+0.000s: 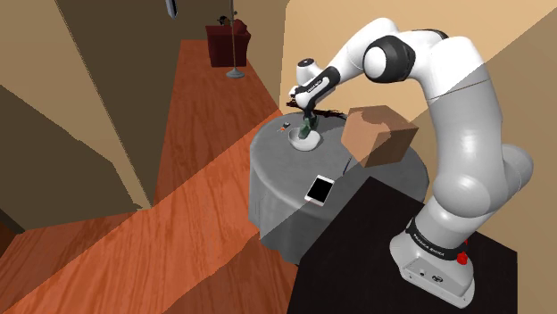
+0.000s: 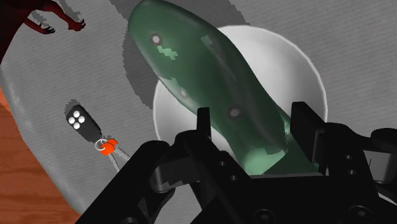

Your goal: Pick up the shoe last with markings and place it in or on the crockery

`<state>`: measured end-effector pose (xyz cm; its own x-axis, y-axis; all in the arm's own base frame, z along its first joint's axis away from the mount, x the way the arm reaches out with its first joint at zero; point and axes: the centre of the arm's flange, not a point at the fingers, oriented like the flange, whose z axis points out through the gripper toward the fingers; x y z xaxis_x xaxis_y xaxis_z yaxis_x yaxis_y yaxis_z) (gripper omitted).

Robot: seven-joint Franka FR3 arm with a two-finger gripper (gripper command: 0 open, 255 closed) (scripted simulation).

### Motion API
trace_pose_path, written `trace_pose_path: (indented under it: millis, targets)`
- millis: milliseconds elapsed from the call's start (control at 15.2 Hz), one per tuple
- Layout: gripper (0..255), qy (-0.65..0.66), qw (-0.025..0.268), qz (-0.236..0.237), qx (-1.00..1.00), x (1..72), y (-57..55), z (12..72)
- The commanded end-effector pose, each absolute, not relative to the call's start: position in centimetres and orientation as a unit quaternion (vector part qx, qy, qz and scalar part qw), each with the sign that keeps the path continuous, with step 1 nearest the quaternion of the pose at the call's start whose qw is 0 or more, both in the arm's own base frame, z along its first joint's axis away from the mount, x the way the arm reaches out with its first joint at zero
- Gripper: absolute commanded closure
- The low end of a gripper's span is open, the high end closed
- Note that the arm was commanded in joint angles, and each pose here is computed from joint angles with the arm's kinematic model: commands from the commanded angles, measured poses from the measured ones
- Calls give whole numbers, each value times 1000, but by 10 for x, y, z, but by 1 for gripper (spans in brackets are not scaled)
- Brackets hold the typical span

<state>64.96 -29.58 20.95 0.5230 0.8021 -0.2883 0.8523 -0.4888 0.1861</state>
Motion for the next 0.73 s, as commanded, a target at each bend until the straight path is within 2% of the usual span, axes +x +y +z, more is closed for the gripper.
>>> trace_pose_path:
  millis: [0, 198, 660]
  targets:
    - [255, 481, 155, -81, 859, 650, -296, 198]
    - [255, 481, 155, -81, 859, 650, -296, 180]
    - [255, 481, 155, -81, 859, 650, -296, 180]
